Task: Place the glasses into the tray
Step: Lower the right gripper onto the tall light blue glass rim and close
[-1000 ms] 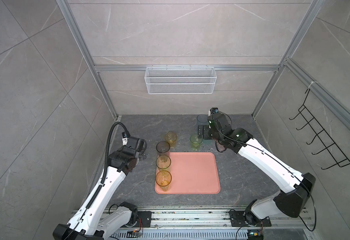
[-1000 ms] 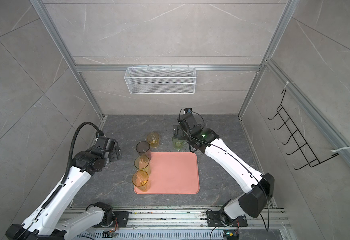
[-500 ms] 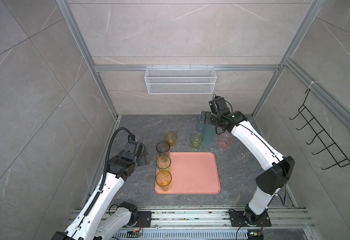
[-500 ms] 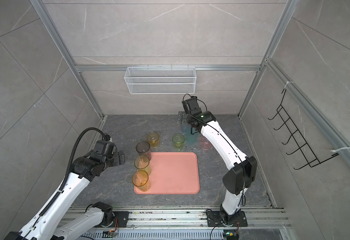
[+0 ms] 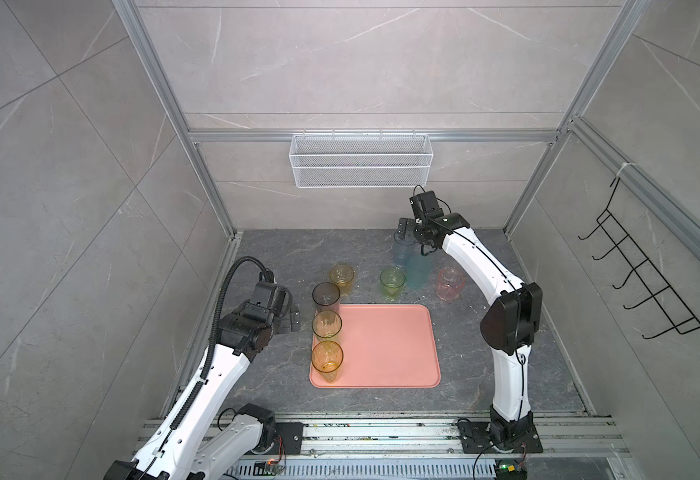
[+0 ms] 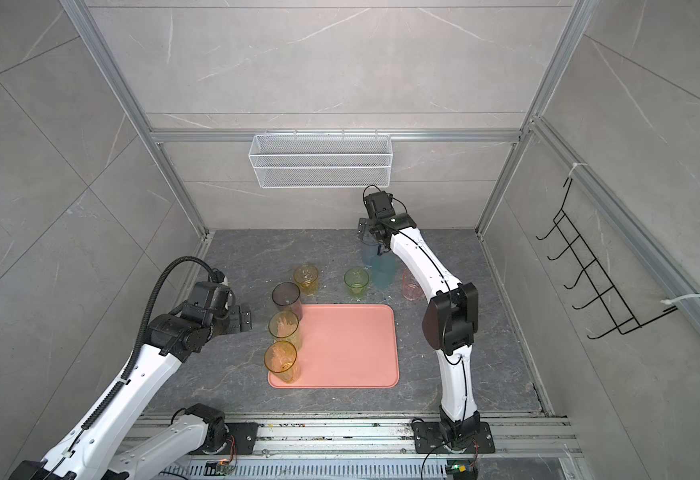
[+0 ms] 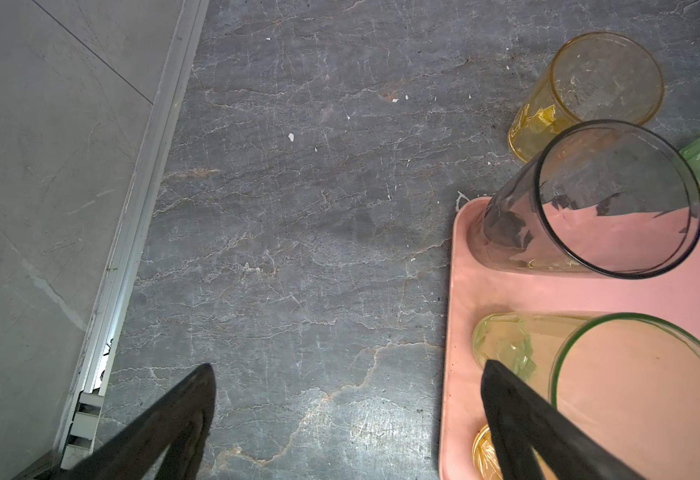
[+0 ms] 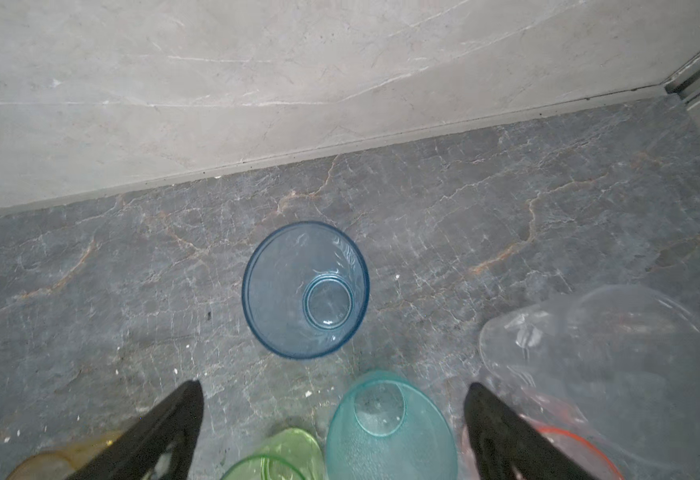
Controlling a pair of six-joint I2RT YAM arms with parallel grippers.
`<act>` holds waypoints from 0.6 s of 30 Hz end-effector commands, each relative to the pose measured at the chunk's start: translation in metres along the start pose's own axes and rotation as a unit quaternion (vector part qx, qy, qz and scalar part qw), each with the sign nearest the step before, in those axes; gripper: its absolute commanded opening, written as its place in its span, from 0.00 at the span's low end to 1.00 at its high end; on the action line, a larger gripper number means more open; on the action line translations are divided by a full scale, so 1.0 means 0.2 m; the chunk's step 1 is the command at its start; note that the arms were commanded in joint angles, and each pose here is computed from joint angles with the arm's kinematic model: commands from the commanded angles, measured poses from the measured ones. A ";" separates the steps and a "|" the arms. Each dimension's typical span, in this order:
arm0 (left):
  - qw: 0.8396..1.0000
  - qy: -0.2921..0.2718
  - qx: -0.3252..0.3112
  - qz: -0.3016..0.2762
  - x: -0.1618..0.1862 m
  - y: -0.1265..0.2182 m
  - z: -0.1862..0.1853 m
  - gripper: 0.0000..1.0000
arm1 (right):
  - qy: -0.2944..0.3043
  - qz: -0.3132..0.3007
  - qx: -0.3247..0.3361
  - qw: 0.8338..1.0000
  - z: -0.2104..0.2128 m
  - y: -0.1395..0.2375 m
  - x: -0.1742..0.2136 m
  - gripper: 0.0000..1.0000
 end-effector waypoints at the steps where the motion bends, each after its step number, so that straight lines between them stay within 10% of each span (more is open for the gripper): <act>1: 1.000 -0.001 0.002 -0.001 -0.02 0.00 0.00 1.00 | -0.012 0.009 -0.002 1.000 0.02 -0.06 -0.01 0.98; 18: 1.000 0.011 -0.001 -0.010 -0.02 0.02 0.03 1.00 | -0.043 0.044 0.024 0.998 -0.03 -0.32 0.03 0.88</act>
Point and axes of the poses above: each gripper's point midway between its finger pads, its own y axis back along the fingers, its own z axis along the line the jaws close on, x = y × z, the point moved 7 cm from there along y, back along the fingers, and after that the axes turned 3 degrees about y, right-handed, at the moved point
